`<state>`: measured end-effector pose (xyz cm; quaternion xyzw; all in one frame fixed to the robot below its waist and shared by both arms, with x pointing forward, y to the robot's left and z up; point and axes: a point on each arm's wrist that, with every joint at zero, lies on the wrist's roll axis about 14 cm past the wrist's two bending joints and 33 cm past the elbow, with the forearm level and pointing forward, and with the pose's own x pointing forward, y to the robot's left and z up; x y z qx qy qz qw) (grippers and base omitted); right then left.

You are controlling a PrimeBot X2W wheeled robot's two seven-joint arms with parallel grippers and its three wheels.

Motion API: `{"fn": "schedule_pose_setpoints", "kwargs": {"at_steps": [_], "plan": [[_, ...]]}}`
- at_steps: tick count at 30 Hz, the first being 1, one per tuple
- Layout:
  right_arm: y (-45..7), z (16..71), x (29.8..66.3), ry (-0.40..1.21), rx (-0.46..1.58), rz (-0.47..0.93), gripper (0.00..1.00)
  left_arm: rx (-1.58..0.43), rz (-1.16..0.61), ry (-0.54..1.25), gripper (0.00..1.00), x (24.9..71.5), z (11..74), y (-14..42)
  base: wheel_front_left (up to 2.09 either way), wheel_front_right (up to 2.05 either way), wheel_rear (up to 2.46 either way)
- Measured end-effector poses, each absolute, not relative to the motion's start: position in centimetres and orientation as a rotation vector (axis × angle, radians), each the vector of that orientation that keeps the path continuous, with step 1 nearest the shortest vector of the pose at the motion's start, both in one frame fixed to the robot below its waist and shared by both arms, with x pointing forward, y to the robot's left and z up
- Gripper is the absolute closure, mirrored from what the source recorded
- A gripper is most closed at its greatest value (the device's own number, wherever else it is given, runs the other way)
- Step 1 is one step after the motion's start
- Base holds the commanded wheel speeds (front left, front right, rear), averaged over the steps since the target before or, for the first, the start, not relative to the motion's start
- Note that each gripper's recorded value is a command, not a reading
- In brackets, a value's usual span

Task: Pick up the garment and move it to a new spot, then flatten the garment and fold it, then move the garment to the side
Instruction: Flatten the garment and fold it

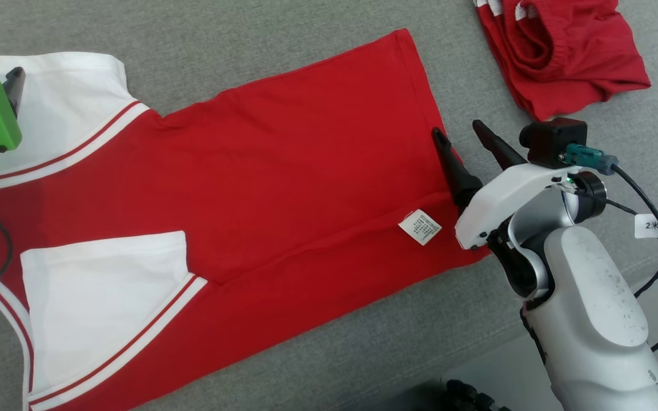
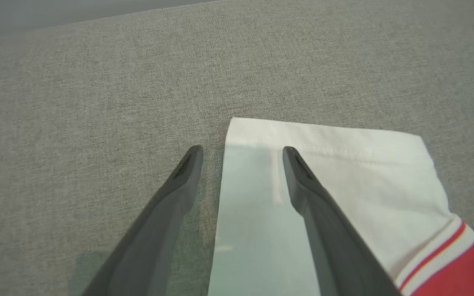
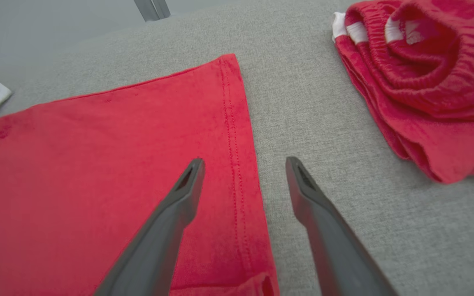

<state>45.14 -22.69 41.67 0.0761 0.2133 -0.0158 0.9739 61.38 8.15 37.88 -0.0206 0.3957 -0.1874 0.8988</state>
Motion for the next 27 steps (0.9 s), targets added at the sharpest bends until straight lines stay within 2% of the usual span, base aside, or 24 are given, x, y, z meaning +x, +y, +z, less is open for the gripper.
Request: {"fn": "schedule_pose_setpoints", "kwargs": {"at_steps": [8,10,11,12,13,14,23,27], "plan": [[-22.8,41.0,45.3,0.440,0.156,-0.034,0.00,-0.038,-0.362,0.864,0.00,61.5,36.1,8.9,0.00,0.00,0.00],[-22.7,41.2,45.6,0.432,0.157,-0.028,0.00,-0.047,-0.362,0.866,0.26,61.5,36.0,8.9,0.00,0.00,0.00],[-22.6,41.2,45.8,0.430,0.156,-0.024,0.00,-0.050,-0.360,0.870,0.53,61.5,35.9,8.9,0.00,0.00,0.00],[-22.5,41.2,45.8,0.430,0.156,-0.022,0.00,-0.054,-0.362,0.872,0.62,61.5,35.9,8.9,0.00,0.00,0.00],[-22.4,41.2,45.9,0.427,0.156,-0.020,0.00,-0.056,-0.363,0.872,0.91,61.5,35.9,8.8,0.00,0.00,0.00],[-22.4,41.3,46.1,0.425,0.156,-0.017,0.00,-0.058,-0.365,0.870,1.00,61.5,35.8,8.8,0.00,0.00,0.00],[-22.0,42.0,48.1,0.410,0.134,0.008,0.00,-0.088,-0.389,0.815,1.00,61.4,37.0,8.3,0.00,0.00,0.00],[-22.2,42.6,50.3,0.429,0.076,0.013,0.00,-0.101,-0.427,0.751,1.00,61.0,39.0,7.8,0.00,0.00,0.00]]}}
